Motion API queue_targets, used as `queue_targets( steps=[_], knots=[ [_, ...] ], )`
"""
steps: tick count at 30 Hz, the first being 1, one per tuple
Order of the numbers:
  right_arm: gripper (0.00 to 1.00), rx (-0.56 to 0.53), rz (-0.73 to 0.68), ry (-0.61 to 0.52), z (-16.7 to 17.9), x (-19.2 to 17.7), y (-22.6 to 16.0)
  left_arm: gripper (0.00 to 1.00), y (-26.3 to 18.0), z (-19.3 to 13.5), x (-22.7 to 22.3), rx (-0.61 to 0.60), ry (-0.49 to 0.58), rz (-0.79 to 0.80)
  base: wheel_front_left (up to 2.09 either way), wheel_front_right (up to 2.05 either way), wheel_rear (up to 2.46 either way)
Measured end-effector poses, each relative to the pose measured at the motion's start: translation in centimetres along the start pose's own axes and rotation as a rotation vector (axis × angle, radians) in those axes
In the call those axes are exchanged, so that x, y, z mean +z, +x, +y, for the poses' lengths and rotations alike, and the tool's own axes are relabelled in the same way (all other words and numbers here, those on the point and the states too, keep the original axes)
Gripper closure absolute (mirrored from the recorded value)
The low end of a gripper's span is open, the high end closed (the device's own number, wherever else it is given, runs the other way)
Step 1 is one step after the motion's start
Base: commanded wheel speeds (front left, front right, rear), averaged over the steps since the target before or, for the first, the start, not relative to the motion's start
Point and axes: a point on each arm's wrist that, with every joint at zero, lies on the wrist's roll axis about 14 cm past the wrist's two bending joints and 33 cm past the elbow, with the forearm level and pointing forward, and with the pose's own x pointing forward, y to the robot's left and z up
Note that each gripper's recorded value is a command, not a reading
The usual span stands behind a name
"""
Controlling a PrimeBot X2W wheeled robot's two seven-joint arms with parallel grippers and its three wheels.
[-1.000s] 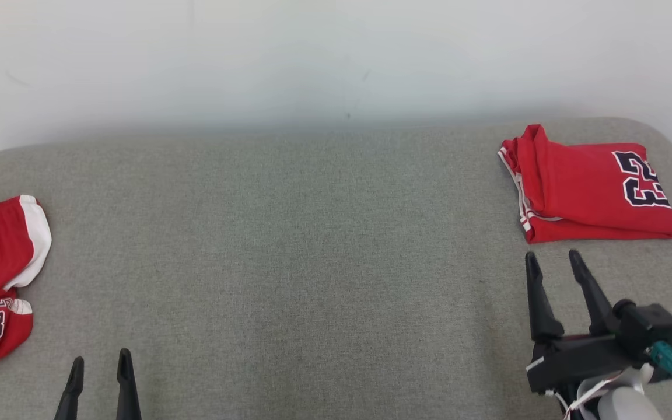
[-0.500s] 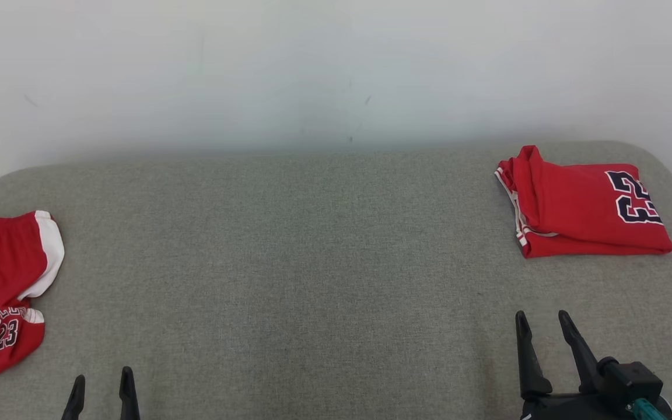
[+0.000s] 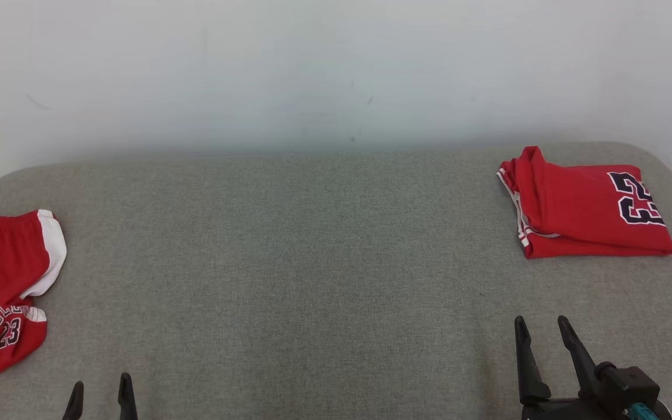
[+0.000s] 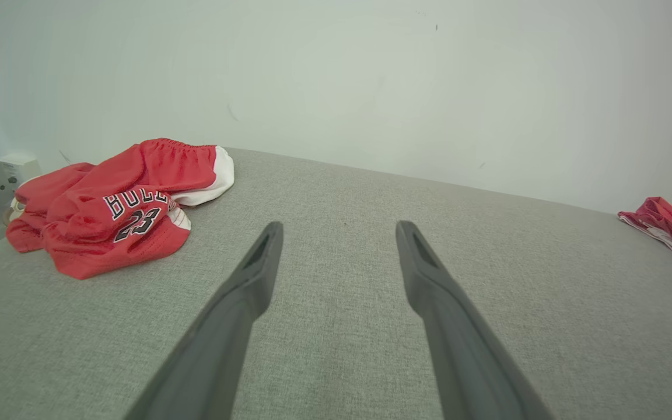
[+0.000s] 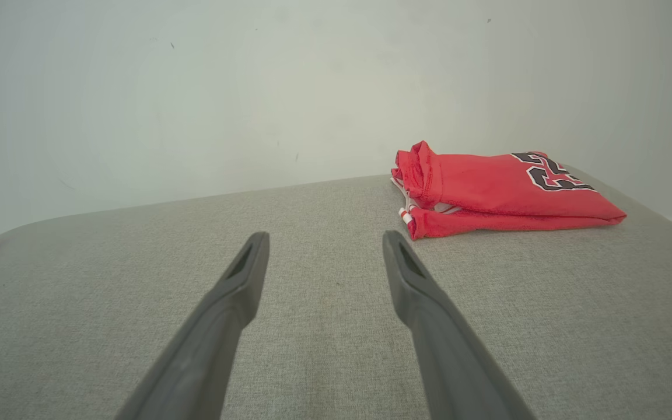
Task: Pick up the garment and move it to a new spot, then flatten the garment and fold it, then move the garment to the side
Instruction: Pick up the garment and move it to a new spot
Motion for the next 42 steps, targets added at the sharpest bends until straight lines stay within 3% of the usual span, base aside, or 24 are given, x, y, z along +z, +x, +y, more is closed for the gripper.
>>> queue_targets(
  steps=[11, 42],
  knots=[
    [0.00, 0.046, 0.028, 0.011, 1.5, -0.9, 0.8, 0.00, -1.0, 2.2, 0.4, 0.067, 0.020, -0.005, 0.00, 0.00, 0.00],
    [0.00, 0.457, 0.082, 0.075, 15.4, -3.0, 5.0, 0.00, -11.2, 13.5, 3.3, 0.437, 0.116, -0.036, 0.00, 0.00, 0.00]
  ],
)
